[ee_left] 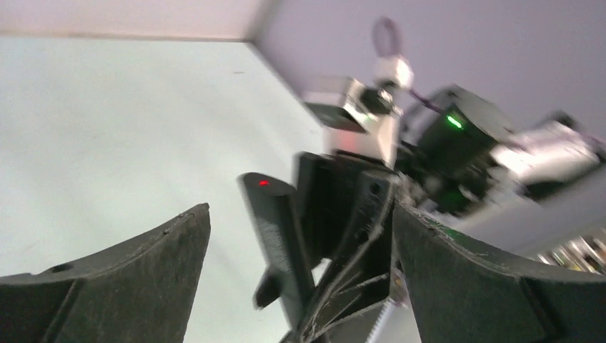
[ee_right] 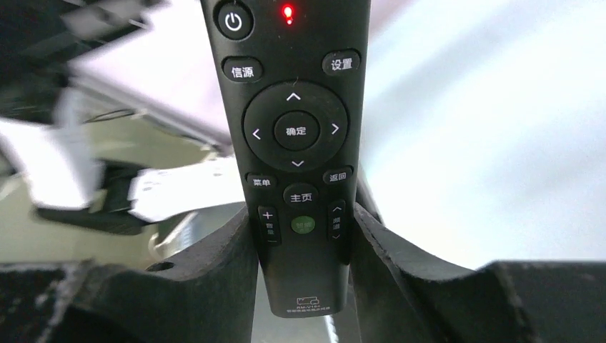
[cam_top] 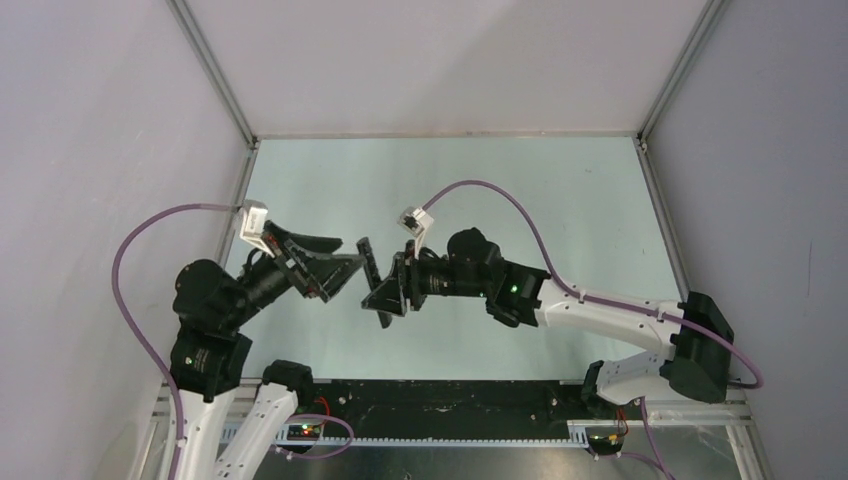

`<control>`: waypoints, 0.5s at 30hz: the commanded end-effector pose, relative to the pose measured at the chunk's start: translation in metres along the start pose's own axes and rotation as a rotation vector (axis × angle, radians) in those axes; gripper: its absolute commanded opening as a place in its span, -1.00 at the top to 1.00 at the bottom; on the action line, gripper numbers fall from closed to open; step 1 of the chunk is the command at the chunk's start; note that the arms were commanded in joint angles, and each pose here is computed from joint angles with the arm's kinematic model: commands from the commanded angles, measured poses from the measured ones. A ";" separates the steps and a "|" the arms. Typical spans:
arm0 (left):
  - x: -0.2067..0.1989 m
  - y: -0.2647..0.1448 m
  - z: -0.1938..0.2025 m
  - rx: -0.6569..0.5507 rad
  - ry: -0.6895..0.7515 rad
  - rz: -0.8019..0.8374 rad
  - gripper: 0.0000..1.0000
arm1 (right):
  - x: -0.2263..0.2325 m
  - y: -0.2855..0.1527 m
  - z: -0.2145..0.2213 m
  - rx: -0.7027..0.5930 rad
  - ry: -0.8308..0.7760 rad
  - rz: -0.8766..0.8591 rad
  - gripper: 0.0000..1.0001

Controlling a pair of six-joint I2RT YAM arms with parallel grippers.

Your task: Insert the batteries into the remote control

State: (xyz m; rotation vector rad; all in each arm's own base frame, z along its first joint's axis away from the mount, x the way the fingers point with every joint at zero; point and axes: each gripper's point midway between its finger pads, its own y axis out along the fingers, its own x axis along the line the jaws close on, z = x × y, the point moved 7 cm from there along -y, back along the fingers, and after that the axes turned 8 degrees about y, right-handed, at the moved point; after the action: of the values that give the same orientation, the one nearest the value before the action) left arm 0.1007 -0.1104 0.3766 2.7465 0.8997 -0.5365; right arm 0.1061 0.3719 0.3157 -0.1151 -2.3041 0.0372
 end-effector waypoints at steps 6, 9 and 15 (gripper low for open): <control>0.078 -0.043 0.022 0.073 -0.015 -0.850 -0.99 | -0.127 -0.073 0.031 -0.142 0.156 0.894 0.37; 0.076 -0.044 0.026 0.077 -0.022 -0.832 -0.99 | -0.170 -0.099 0.044 -0.137 0.190 1.164 0.34; 0.076 -0.044 0.036 0.095 -0.042 -0.812 -0.99 | -0.224 -0.131 0.046 -0.151 0.281 1.374 0.37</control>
State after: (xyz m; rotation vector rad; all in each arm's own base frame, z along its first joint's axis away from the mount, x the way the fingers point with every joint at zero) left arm 0.1232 -0.0501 0.3124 2.3428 1.9729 -0.7892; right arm 0.1966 0.2502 0.1468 -1.4103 -1.6800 0.4676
